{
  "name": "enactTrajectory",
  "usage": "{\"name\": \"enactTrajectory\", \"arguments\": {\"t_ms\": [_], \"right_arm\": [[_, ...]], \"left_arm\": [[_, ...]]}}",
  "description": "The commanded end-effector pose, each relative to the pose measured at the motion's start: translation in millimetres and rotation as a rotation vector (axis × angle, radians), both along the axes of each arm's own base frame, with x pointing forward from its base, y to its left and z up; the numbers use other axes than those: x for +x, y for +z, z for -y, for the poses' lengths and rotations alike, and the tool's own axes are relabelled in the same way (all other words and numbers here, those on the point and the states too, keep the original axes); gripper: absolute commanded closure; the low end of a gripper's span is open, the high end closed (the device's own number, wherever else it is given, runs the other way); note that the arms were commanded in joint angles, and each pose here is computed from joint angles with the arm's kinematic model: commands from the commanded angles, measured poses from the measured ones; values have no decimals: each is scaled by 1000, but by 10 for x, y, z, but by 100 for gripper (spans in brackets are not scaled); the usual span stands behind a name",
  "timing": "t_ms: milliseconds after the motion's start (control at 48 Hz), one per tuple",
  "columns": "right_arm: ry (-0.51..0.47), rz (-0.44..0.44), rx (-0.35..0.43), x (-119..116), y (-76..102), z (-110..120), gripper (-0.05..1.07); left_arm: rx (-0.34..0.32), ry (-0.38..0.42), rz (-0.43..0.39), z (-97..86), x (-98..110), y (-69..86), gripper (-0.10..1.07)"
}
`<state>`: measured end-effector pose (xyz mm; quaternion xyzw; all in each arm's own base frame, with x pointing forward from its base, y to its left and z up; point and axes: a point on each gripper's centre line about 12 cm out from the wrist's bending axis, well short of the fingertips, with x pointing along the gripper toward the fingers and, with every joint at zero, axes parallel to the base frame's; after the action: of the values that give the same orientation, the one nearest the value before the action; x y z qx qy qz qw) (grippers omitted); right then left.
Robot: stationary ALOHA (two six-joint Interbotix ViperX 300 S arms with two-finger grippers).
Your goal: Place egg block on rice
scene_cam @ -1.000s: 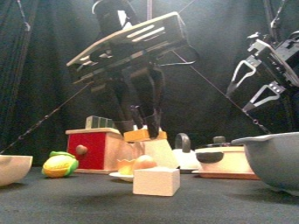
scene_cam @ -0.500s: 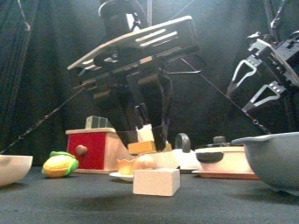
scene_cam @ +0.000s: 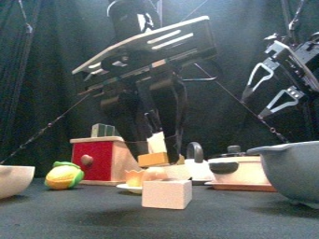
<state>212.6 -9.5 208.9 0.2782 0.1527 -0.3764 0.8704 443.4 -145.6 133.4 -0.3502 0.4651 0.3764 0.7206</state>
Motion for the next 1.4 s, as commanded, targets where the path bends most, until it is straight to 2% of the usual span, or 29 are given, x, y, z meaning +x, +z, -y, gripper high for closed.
{"name": "enactTrajectory", "arguments": {"t_ms": [0, 1042, 1375], "right_arm": [[4, 17, 0, 17, 51, -8, 2], [11, 19, -1, 21, 57, -22, 2], [11, 20, 0, 24, 62, -23, 2]], "left_arm": [[-16, 2, 44, 24, 83, 153, 43], [-27, 0, 49, 42, 135, 82, 42], [-37, 8, 41, 37, 130, 66, 38]]}}
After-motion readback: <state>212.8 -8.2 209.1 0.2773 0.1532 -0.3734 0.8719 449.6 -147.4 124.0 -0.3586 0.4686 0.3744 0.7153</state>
